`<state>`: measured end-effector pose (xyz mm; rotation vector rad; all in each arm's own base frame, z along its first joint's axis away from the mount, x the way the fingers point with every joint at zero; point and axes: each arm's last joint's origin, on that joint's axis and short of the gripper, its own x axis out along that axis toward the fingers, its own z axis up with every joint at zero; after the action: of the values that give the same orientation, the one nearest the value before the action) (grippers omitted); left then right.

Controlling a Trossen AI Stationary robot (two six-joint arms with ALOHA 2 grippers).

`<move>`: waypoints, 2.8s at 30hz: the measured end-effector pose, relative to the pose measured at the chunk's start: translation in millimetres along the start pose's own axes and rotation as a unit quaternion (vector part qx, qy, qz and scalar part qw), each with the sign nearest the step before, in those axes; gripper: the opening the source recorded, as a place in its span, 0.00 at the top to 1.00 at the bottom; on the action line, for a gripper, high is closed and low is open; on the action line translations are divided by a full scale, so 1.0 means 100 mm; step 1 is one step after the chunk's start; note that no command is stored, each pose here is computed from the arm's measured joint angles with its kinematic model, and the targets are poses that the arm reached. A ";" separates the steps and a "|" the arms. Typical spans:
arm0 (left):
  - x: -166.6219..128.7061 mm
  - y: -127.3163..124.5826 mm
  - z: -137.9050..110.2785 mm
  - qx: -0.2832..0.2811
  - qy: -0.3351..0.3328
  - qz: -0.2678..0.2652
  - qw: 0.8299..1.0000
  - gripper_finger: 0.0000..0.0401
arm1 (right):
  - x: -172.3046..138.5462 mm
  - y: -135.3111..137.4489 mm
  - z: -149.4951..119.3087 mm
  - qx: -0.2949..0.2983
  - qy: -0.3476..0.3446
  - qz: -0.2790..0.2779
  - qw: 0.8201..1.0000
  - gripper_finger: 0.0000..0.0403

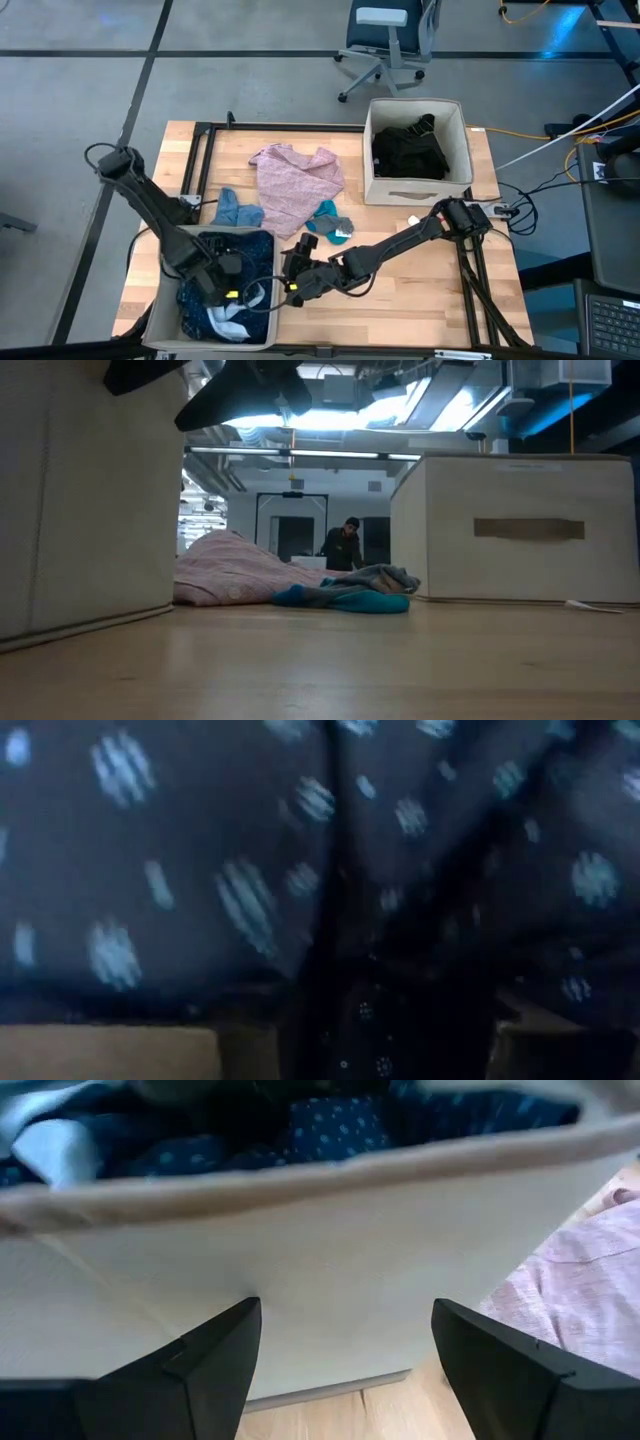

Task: Sort clothes
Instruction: Put the dark blue shirt into the bottom white laundry organizer, then put the gray sock into the bottom white laundry organizer

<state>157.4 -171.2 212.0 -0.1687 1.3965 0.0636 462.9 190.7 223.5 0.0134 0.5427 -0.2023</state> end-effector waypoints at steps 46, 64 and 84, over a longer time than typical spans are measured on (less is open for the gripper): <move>-1.13 0.24 -0.02 -0.008 -0.370 0.002 0.929 0.63 | -0.60 -1.52 -1.05 0.077 0.162 -0.025 0.984 0.27; -1.13 0.25 -0.02 -0.009 -0.376 0.008 0.927 0.63 | -0.32 -1.62 -1.31 0.068 0.159 -0.117 0.978 0.39; -1.14 0.31 0.06 -0.008 -0.401 0.052 0.914 0.63 | -0.52 -1.54 -0.74 -0.012 0.129 -0.117 0.985 0.94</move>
<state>138.9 -133.8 322.6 -0.0651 0.5788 0.2093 351.4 54.8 193.5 -0.0480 0.8054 -0.4283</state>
